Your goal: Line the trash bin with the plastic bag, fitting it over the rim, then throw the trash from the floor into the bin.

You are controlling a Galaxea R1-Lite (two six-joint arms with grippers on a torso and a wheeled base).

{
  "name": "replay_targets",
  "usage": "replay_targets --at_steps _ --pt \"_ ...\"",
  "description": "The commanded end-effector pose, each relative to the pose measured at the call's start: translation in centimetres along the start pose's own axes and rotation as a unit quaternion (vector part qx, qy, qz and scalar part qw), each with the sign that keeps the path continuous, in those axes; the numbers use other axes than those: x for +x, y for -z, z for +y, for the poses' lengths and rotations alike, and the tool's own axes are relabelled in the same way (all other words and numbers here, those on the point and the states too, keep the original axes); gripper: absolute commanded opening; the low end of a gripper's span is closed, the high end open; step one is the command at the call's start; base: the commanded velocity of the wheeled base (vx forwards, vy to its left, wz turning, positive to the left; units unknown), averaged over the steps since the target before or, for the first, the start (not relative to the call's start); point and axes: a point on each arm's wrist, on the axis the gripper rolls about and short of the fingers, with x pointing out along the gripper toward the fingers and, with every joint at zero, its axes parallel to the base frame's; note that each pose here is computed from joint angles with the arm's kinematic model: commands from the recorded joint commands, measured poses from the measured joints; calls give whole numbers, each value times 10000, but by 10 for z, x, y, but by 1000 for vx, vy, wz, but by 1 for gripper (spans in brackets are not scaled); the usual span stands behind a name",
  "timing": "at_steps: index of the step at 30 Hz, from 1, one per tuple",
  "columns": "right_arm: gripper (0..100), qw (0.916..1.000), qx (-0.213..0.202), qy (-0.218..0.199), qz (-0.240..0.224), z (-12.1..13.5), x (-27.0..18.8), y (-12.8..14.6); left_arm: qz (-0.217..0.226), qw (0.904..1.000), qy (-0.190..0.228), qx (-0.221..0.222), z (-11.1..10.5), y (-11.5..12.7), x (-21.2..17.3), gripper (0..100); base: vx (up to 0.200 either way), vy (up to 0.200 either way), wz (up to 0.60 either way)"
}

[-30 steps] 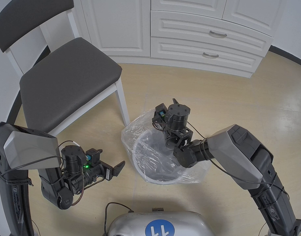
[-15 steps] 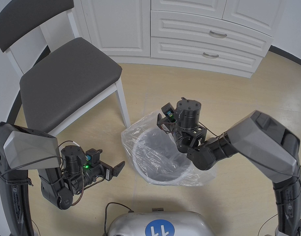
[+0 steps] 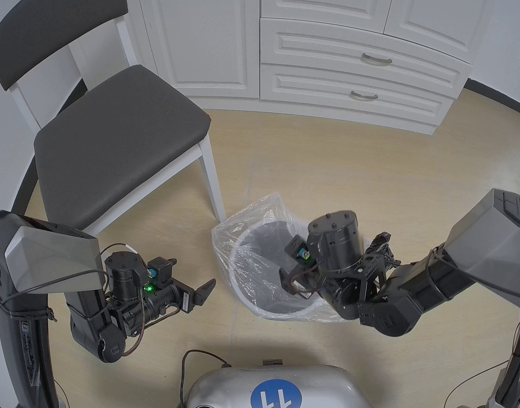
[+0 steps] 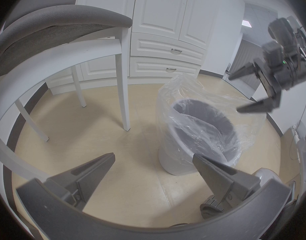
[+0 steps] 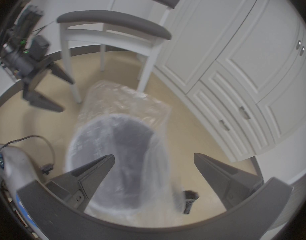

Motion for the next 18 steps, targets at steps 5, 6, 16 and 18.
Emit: replay_targets --at_steps 5,6,16,18 --pt "100 9981 -78 -580 205 29 -5 10 -18 10000 6 7 0 -1 0 100 0 0 0" --pt "100 9970 9 -733 255 32 -4 11 -9 10000 -1 7 0 -1 0 100 0 0 0" --pt "100 9773 1042 -1736 623 48 20 5 -10 10000 7 7 0 0 0 100 0 0 0" --pt "100 9747 1240 -1705 744 50 32 6 -2 10000 8 6 0 0 0 100 0 0 0"
